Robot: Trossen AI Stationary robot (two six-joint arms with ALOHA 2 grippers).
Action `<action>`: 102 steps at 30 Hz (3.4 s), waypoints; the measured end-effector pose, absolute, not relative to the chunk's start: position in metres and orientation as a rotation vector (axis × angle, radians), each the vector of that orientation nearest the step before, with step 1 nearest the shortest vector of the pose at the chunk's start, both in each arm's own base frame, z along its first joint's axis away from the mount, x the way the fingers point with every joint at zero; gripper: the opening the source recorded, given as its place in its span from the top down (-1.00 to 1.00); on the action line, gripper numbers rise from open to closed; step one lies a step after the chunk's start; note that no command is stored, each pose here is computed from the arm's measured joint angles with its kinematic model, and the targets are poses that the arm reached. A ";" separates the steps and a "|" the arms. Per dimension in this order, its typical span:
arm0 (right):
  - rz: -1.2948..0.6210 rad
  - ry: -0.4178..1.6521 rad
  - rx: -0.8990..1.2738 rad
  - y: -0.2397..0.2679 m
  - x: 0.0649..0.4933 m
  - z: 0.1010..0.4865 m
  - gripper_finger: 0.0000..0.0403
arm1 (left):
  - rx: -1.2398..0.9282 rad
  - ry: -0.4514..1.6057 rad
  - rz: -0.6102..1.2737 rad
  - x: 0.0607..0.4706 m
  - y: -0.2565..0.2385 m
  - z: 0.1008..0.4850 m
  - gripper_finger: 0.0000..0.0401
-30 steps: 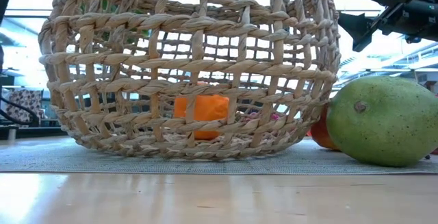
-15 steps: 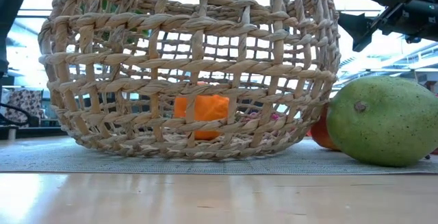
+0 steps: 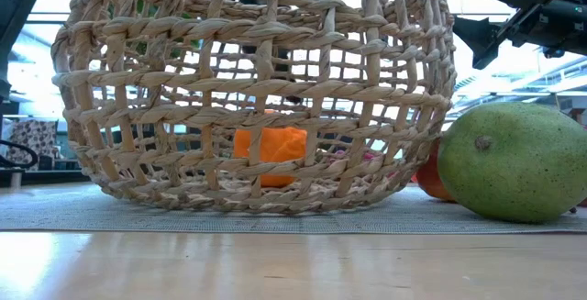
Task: Build produce basket
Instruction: Put the yellow bell pepper into the brown basket
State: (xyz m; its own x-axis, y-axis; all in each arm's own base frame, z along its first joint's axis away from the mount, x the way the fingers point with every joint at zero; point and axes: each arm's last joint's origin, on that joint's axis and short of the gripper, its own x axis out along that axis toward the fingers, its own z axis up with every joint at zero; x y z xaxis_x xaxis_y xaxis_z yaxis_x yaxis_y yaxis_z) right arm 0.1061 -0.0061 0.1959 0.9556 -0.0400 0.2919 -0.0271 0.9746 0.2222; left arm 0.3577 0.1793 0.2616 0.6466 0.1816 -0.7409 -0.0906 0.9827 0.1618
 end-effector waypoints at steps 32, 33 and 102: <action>-0.007 -0.300 0.227 -0.006 0.106 0.196 -0.53 | -0.061 0.996 0.088 0.395 0.163 0.167 -0.88; -0.007 -0.300 0.227 -0.006 0.106 0.196 -0.53 | -0.059 1.000 0.090 0.396 0.163 0.165 -0.88; -0.007 -0.300 0.227 -0.006 0.106 0.196 -0.53 | 0.450 0.443 0.021 0.350 -0.028 0.416 -0.44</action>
